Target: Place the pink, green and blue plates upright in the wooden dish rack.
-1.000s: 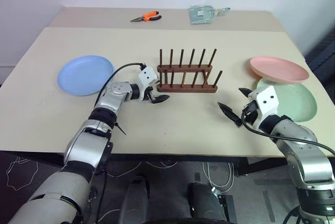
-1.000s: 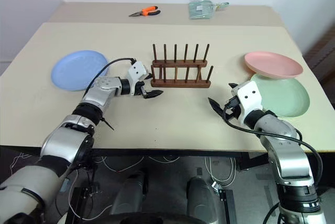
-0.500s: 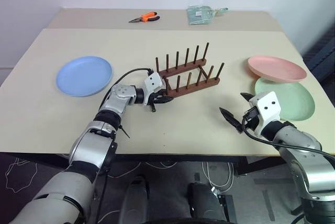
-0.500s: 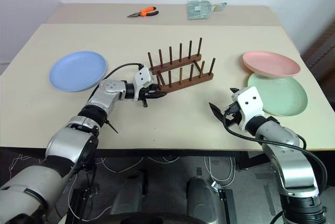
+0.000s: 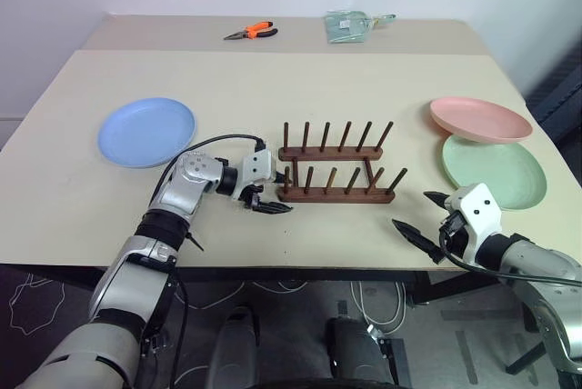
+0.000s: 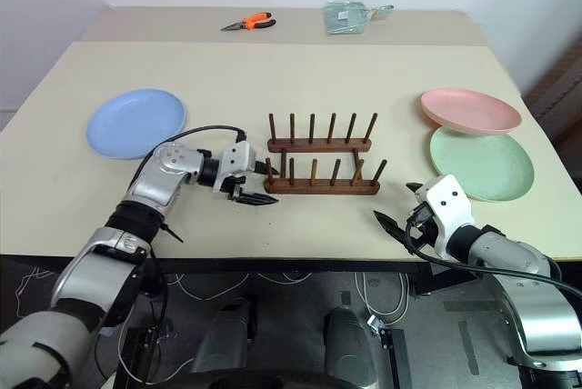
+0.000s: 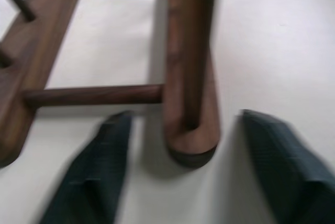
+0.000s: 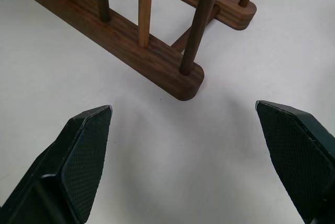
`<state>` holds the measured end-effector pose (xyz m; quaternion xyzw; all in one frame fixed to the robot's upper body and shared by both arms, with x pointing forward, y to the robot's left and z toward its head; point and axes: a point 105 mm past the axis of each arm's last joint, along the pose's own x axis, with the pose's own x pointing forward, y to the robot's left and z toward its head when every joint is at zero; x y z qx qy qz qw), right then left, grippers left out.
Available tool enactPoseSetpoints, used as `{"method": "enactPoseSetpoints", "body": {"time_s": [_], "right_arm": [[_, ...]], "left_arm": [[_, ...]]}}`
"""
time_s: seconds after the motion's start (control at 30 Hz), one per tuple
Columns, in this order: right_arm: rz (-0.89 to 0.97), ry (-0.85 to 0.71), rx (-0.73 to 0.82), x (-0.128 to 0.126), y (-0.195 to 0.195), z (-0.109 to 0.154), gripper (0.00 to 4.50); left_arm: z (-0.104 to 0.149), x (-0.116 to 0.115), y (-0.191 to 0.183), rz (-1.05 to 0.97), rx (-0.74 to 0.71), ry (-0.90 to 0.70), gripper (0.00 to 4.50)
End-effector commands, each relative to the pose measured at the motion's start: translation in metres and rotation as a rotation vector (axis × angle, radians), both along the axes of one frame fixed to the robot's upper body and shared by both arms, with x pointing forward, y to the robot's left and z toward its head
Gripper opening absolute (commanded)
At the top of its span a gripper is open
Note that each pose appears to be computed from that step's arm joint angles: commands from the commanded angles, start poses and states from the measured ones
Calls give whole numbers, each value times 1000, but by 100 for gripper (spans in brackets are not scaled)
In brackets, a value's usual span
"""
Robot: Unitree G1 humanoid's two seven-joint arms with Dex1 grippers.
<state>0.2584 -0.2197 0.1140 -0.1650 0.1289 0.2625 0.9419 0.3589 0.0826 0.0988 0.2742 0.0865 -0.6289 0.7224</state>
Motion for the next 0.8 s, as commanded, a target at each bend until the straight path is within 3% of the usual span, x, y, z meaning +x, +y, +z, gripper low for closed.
{"method": "enactPoseSetpoints", "body": {"time_s": [0.03,0.07,0.17,0.33,0.37,0.4,0.57,0.63,0.8], "right_arm": [[45,-39,-8,-4,11,9,425],[54,-34,-3,-5,15,7,399],[66,-16,-4,-5,23,0,278],[74,19,-50,0,28,-17,21],[75,18,-58,3,30,-19,0],[73,16,-65,6,32,-21,0],[8,-14,-117,29,38,-29,0],[-65,-25,-149,45,36,-35,0],[-159,-61,-160,78,37,-37,0]], "left_arm": [[-11,3,33,126,73,40,409],[-10,1,41,152,57,67,410],[-10,-17,64,199,43,124,321],[-8,-54,59,183,8,196,74],[-11,-60,51,183,5,202,27],[-13,-65,43,182,1,207,7],[-30,-63,7,296,-33,113,7],[-38,-49,2,425,-41,40,7],[-51,-17,-3,678,-90,36,7]]}}
